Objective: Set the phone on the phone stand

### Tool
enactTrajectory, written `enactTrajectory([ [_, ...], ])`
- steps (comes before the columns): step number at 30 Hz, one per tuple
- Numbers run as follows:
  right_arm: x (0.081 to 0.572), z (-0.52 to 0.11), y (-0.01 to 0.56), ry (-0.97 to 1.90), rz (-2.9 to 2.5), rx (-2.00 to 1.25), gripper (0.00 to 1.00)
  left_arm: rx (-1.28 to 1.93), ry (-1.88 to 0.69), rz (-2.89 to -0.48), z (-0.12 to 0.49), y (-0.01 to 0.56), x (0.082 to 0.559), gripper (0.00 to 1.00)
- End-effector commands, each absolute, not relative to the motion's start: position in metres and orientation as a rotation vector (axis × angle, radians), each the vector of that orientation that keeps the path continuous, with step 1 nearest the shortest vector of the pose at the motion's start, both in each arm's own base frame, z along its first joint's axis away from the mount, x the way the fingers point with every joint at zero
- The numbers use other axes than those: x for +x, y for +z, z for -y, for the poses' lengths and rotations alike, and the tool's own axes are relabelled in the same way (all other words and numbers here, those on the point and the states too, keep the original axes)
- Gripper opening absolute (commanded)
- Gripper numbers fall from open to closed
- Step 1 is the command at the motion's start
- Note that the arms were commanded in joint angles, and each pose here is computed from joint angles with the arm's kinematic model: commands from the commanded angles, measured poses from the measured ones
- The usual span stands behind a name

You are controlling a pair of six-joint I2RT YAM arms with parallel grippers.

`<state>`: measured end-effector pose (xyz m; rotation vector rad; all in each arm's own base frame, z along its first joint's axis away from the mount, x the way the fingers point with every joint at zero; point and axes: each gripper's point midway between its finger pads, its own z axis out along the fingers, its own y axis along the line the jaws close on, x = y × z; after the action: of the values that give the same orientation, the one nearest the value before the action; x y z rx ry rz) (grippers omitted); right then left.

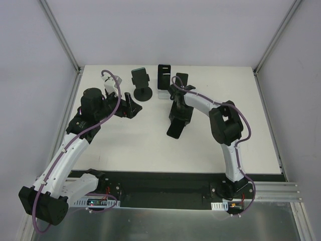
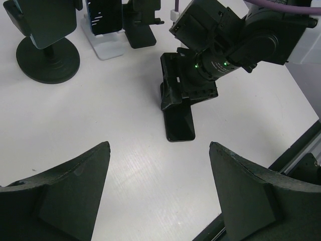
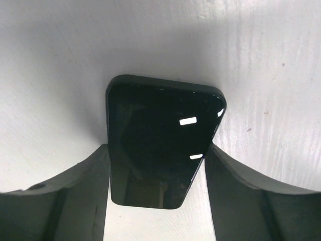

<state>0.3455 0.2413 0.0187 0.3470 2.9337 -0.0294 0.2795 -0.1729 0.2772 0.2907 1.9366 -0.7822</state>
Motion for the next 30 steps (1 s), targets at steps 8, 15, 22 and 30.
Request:
enactTrajectory([
  [8,0.348,-0.257,0.025,0.134,-2.923,0.041,0.39,0.290,-0.817,-1.920,0.175,0.282,0.278,0.79],
  [15,0.335,-0.230,0.024,-0.030,-2.968,-0.208,0.54,0.296,-0.836,-1.928,0.178,0.279,0.278,0.79],
  [22,0.327,-0.225,0.019,-0.063,-2.985,-0.102,0.84,0.295,-0.843,-1.937,0.178,0.277,0.279,0.79],
  [30,0.324,-0.228,0.013,-0.068,-2.994,0.021,0.55,0.294,-0.843,-1.943,0.179,0.275,0.280,0.79],
])
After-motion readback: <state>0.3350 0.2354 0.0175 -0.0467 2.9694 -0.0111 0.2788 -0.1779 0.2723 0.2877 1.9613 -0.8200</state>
